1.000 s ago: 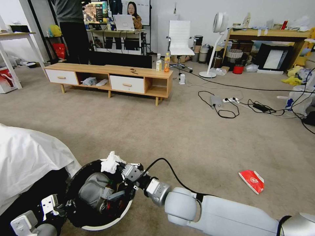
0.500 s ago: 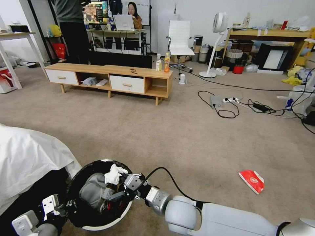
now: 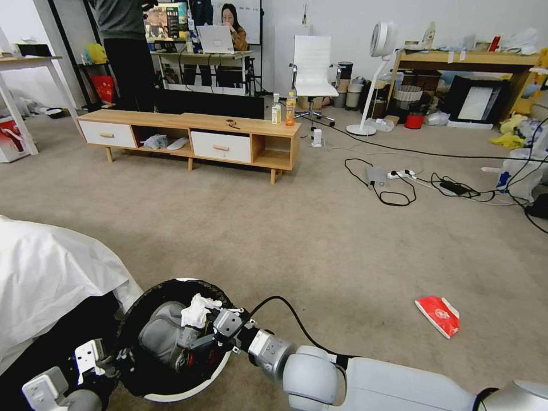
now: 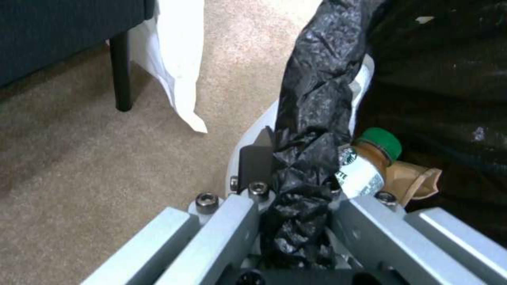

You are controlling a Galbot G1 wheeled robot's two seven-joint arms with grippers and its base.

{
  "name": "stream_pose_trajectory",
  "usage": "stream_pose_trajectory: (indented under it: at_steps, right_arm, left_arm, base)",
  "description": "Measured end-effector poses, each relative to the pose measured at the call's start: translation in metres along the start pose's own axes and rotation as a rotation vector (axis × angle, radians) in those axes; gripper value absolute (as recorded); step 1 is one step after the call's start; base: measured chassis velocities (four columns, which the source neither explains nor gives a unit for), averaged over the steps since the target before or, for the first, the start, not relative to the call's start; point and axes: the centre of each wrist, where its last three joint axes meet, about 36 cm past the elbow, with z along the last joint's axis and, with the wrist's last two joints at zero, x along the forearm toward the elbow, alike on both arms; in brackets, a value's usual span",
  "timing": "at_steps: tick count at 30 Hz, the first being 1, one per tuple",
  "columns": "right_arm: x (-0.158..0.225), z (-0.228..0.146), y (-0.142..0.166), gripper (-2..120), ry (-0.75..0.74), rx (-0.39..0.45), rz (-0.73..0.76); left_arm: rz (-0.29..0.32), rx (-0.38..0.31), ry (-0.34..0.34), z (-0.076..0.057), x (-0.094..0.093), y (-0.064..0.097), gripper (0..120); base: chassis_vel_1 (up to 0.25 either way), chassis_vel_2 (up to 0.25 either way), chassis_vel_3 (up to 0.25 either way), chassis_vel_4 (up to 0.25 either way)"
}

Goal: Pick up the trash bin and place the garbage on the floor into it.

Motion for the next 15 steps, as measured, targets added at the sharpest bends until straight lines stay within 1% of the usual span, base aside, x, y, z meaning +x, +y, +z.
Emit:
stream_pose_trajectory:
  at_steps: [15]
  right_arm:
    - [-0.0053,-0.0055,0.0044,0,-0.012,-0.014,0.002]
  left_arm:
    - [-0.003,0.002,0.003,0.0006,-0.0024,0.0017,1]
  base:
    - [0.000,0.000,0.000,0.000]
